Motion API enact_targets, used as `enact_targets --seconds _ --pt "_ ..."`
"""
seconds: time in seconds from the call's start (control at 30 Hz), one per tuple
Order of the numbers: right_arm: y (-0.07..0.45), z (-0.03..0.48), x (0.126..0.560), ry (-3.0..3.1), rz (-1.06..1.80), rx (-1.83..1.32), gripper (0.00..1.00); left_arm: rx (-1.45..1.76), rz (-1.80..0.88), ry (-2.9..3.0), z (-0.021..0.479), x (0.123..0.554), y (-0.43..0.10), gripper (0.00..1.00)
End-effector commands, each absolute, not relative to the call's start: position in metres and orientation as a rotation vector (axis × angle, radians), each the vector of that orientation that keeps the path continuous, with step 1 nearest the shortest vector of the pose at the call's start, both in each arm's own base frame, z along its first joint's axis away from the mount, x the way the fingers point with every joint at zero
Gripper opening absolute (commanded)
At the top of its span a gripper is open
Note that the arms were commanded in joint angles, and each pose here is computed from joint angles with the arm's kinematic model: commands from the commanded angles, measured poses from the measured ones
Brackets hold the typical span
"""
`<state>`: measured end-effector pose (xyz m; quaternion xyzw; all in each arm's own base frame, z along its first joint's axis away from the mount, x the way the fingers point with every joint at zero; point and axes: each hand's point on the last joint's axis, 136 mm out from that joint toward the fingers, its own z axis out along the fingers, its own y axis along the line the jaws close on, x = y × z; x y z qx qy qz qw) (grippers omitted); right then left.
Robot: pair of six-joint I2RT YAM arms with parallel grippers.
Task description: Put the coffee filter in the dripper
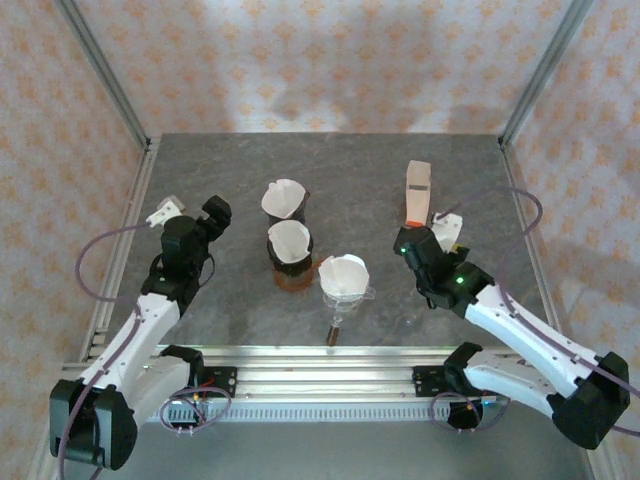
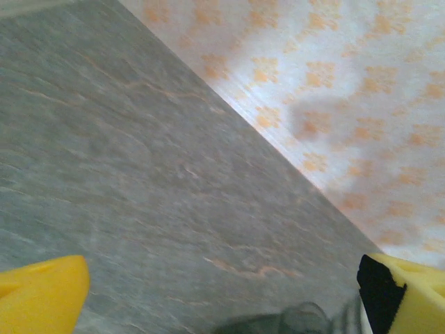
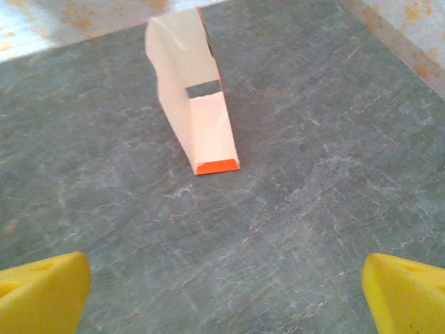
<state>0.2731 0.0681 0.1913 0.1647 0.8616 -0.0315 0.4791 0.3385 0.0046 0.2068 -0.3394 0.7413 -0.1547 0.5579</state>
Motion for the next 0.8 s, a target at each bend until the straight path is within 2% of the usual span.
enact_targets --seconds 0.0,0.27,0.43,0.77 --pt "0.061 0.203 0.283 2.003 -0.090 0.480 1.00 -0.782 -0.098 1.771 0.191 0.334 0.032 1.00" --pt "0.055 0.196 0.283 2.014 -0.173 0.492 1.00 -0.544 0.429 1.844 0.177 0.352 0.066 1.00" --pt "0.042 0.202 0.277 1.961 -0.205 0.548 1.00 -0.431 0.495 1.901 0.148 0.363 0.063 1.00" --pt "0.035 0.201 0.275 1.940 -0.240 0.553 0.98 -0.251 0.312 1.790 0.108 0.381 0.037 1.00"
